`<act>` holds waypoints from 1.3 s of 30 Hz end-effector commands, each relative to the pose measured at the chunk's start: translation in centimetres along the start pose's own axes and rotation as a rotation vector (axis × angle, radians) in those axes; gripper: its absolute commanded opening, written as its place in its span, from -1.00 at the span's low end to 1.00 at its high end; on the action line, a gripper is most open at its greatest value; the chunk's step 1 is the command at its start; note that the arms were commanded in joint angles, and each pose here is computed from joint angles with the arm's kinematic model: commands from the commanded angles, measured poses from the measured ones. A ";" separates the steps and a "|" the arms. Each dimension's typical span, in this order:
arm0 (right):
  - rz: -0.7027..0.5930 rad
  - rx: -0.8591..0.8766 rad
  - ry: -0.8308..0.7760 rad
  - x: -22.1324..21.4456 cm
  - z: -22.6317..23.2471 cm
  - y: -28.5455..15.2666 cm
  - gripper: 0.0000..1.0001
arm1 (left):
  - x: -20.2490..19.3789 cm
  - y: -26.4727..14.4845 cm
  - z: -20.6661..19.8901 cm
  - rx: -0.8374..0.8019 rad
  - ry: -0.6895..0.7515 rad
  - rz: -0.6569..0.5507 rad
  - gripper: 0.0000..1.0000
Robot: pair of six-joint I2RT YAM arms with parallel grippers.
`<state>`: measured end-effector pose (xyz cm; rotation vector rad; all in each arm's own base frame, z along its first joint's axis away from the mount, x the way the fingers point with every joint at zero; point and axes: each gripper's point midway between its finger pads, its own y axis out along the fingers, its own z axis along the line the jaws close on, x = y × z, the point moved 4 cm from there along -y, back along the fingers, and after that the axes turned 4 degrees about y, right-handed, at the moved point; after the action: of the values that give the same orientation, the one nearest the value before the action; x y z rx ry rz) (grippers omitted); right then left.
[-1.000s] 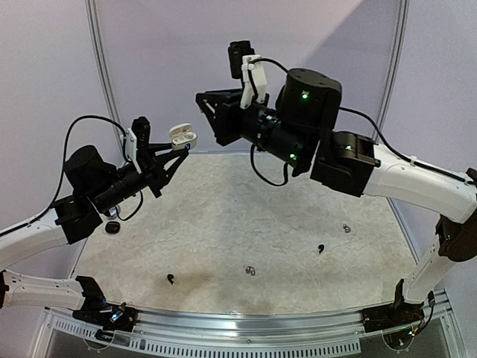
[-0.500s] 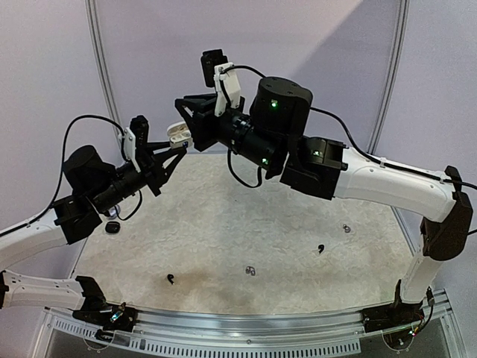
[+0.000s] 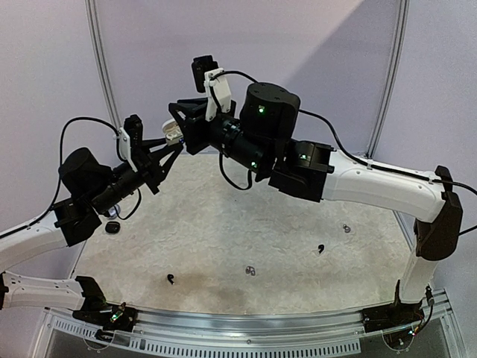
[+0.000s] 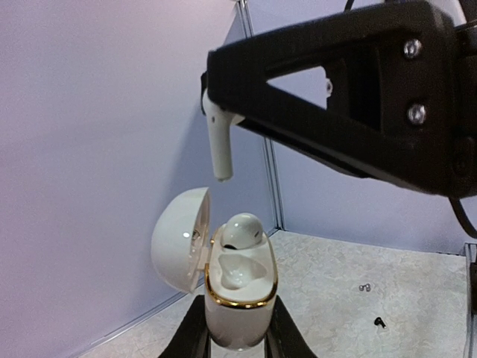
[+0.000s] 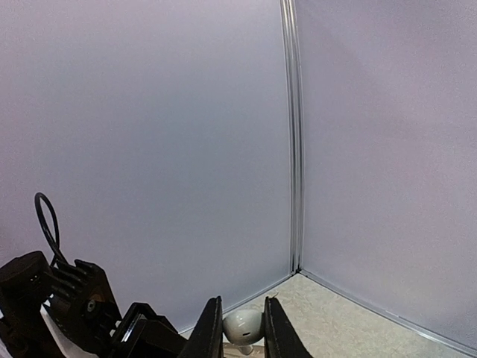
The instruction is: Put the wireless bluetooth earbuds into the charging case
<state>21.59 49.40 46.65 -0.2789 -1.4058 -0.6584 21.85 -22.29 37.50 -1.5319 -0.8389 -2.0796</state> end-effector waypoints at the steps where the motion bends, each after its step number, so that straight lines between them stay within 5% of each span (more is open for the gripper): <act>1: -0.004 0.028 0.022 -0.6 0.9 0.7 -1.00 | 0.2 -0.2 0.2 0.012 0.011 -0.025 -1.00; 39: 0.103 -0.013 0.081 -6.2 0.2 1.6 -1.00 | 0.0 -0.2 0.8 0.054 -0.015 -0.014 -1.00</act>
<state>21.82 51.49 43.60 -0.2646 -1.3045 -0.6099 22.31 -21.84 37.43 -1.5226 -0.8802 -2.0345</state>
